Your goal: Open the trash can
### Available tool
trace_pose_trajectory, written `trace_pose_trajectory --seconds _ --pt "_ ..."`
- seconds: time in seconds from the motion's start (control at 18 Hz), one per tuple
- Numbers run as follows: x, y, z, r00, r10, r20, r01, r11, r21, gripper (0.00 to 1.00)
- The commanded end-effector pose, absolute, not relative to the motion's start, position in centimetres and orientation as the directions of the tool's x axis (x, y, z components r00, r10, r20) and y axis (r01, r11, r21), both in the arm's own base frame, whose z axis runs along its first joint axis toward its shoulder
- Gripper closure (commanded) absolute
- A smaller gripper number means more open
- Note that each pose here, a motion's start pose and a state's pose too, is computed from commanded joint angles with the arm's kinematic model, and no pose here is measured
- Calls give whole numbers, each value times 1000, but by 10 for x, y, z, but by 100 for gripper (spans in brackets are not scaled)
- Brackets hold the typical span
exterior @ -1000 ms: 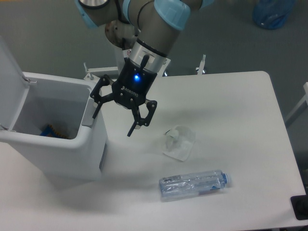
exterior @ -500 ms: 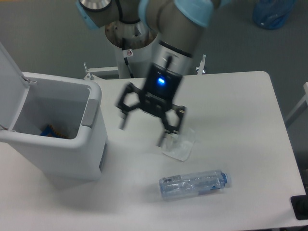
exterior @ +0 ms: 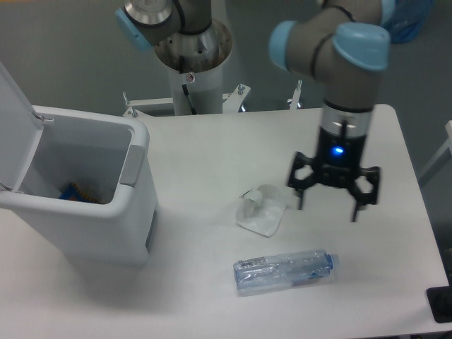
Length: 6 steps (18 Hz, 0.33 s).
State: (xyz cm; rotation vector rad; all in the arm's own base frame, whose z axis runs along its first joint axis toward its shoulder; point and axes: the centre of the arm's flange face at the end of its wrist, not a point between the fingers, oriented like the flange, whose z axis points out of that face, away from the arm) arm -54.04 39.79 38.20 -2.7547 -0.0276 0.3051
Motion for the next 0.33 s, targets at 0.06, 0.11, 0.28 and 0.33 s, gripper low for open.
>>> trace_pose_trajectory --seconds 0.06,0.11,0.28,0.33 --pt "-542 395 381 975 13 -221 -59 -947 -316 0" --pt "-542 396 377 973 -43 -225 -103 -959 -263 0" --pt "-541 389 370 963 -134 -234 -165 -979 -120 0" --pt "-540 390 368 963 -135 -235 -165 -980 -113 0"
